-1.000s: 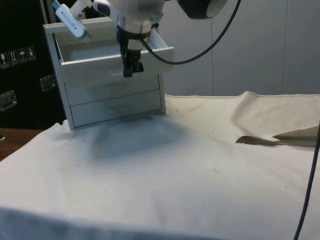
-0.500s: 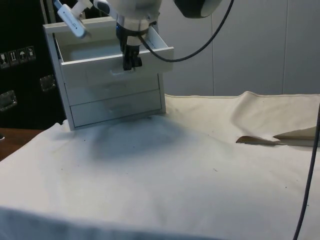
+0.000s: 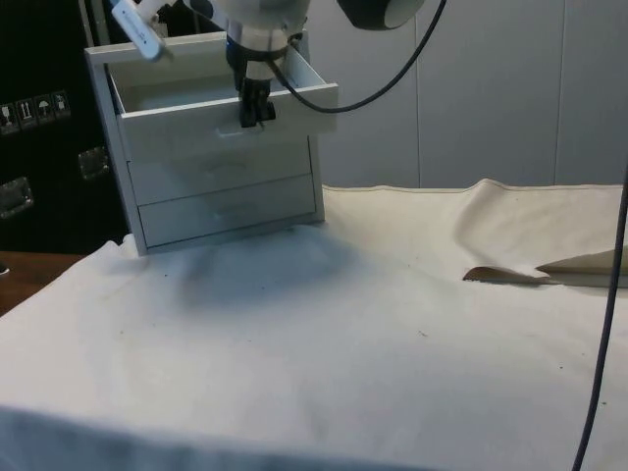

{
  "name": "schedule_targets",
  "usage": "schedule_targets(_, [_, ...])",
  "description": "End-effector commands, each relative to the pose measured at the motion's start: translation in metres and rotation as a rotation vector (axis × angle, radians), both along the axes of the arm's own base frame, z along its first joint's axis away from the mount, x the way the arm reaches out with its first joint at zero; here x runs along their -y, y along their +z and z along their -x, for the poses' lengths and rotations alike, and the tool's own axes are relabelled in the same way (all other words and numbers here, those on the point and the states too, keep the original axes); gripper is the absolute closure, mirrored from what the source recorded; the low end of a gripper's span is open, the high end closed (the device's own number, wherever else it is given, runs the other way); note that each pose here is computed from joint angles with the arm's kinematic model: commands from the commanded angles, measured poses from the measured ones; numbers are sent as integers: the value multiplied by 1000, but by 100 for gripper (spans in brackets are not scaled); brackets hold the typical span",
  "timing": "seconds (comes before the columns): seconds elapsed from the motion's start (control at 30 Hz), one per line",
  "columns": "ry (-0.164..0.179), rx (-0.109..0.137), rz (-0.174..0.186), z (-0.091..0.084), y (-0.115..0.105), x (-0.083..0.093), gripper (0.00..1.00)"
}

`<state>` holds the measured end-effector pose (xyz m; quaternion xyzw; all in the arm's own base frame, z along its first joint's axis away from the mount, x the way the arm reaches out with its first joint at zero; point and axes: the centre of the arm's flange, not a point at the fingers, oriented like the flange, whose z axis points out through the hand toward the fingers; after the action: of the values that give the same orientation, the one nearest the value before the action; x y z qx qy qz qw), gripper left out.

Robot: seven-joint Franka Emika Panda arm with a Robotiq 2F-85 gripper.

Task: Open the drawer, then close it.

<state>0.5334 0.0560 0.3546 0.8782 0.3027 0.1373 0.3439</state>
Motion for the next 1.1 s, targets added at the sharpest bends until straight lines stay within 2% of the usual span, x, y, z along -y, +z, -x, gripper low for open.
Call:
schedule_targets(0.0, [-1,2,-1,0,2,2,100])
schedule_targets(0.03, [0,4,3,-4,6,14,100])
schedule_targets(0.23, [-6,12,-14,-7,21,22,100])
schedule_targets(0.27, [-10,15,-7,-6,19,17,100])
schedule_targets(0.4, [-12,20,-23,-13,27,30,100])
schedule_targets(0.5, [-18,27,-15,-12,27,29,100])
schedule_targets(0.53, [-18,24,-25,-16,30,35,100])
schedule_targets(0.77, [-31,34,-31,-27,38,49,100])
schedule_targets(0.8, [-35,39,-24,-26,38,45,100])
schedule_targets(0.83, [-32,35,-32,-29,39,50,100])
schedule_targets(1.07, [-46,45,-40,-39,49,65,100])
